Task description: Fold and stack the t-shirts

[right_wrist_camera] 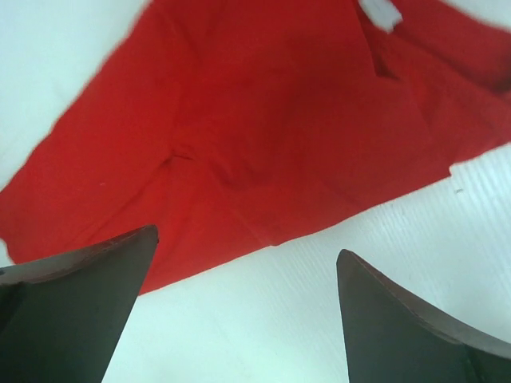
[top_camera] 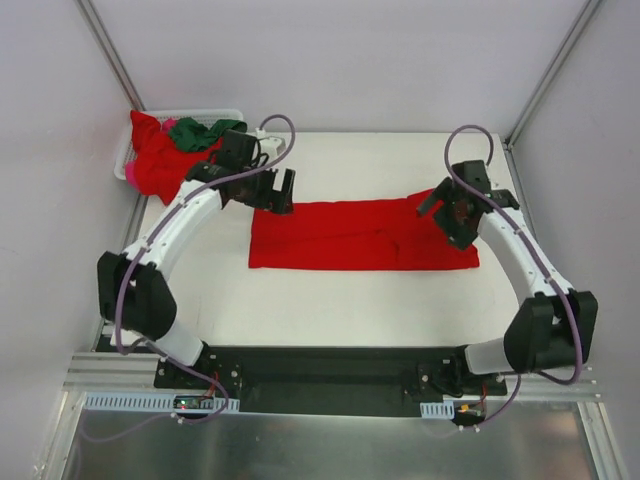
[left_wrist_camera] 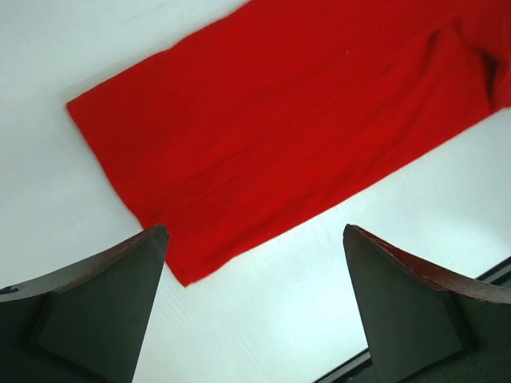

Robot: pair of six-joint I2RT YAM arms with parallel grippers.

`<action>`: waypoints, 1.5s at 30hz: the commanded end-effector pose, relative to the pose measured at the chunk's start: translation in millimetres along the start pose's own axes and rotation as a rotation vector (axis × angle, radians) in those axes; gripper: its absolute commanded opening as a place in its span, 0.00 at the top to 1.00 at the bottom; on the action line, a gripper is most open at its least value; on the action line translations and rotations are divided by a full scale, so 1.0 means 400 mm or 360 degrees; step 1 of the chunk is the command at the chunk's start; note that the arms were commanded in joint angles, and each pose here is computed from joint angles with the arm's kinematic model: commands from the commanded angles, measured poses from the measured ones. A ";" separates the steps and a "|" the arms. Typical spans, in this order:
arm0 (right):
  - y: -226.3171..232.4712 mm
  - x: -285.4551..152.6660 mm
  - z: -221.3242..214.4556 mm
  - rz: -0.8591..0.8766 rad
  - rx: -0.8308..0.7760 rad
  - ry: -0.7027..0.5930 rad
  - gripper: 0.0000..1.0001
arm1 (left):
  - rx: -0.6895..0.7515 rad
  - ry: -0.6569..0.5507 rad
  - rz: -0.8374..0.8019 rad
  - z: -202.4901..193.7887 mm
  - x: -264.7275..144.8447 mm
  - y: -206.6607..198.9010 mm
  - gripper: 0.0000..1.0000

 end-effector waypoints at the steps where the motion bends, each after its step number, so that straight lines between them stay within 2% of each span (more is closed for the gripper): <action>1: 0.009 0.080 -0.012 -0.0158 0.0501 0.0008 0.00 | 0.0368 0.0100 -0.0246 -0.010 0.080 -0.017 0.08; 4: 0.054 0.139 -0.011 -0.0148 0.0692 0.0050 0.00 | 0.0525 0.0173 -0.0271 -0.004 0.160 0.002 0.08; 5: 0.059 0.186 -0.025 -0.0203 0.0681 0.0100 0.00 | 0.0533 0.0203 -0.0282 0.004 0.198 0.007 0.09; 7: 0.092 0.204 0.003 -0.0219 0.0672 0.0100 0.00 | 0.0491 0.0239 -0.0322 0.011 0.250 0.005 0.09; 8: 0.076 0.246 -0.026 -0.0335 0.0651 0.0173 0.00 | 0.0455 0.0269 -0.0327 0.001 0.267 0.000 0.09; 12: 0.077 0.307 -0.044 -0.0437 0.0672 0.0218 0.00 | 0.0411 0.0390 -0.0178 -0.054 0.327 0.019 0.09; 13: 0.070 0.318 -0.058 -0.0452 0.0689 0.0239 0.00 | 0.0391 0.0428 -0.0073 -0.070 0.351 0.043 0.09; 16: 0.061 0.342 -0.068 -0.0487 0.0685 0.0218 0.00 | 0.0255 0.0496 0.0065 -0.109 0.391 0.062 0.10; 22: 0.074 0.379 -0.052 -0.0469 0.0595 0.0199 0.00 | 0.0037 0.0601 0.0322 -0.206 0.417 0.098 0.11; 26: 0.118 0.423 -0.045 -0.0372 0.0545 0.0257 0.00 | -0.0199 0.0595 0.0482 -0.258 0.400 0.107 0.11; 28: 0.127 0.431 -0.035 -0.0356 0.0457 0.0270 0.00 | -0.0234 0.0591 0.0541 -0.285 0.381 0.103 0.11; 34: 0.195 0.461 0.037 -0.0242 0.0229 0.0224 0.00 | -0.0445 0.0583 0.0667 -0.406 0.314 0.009 0.11; 35: 0.206 0.468 0.044 -0.0217 0.0194 0.0229 0.00 | -0.0551 0.0575 0.0680 -0.424 0.307 -0.010 0.11; 40: 0.343 0.538 0.090 0.0054 0.0040 0.0247 0.00 | -0.0756 0.0564 0.0692 -0.511 0.260 -0.134 0.11; 45: 0.457 0.561 0.075 0.0267 -0.0245 0.0219 0.00 | -0.0753 0.0571 0.0645 -0.550 0.273 -0.262 0.11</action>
Point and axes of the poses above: each gripper's point midway between its finger pads, its own x axis out along the fingers, its own y axis along the line the jaws close on, z = x × y, the point moved 2 cm from there along -x, back along the fingers, and after that the axes turned 7 degrees about -x, right-handed, at the moved point
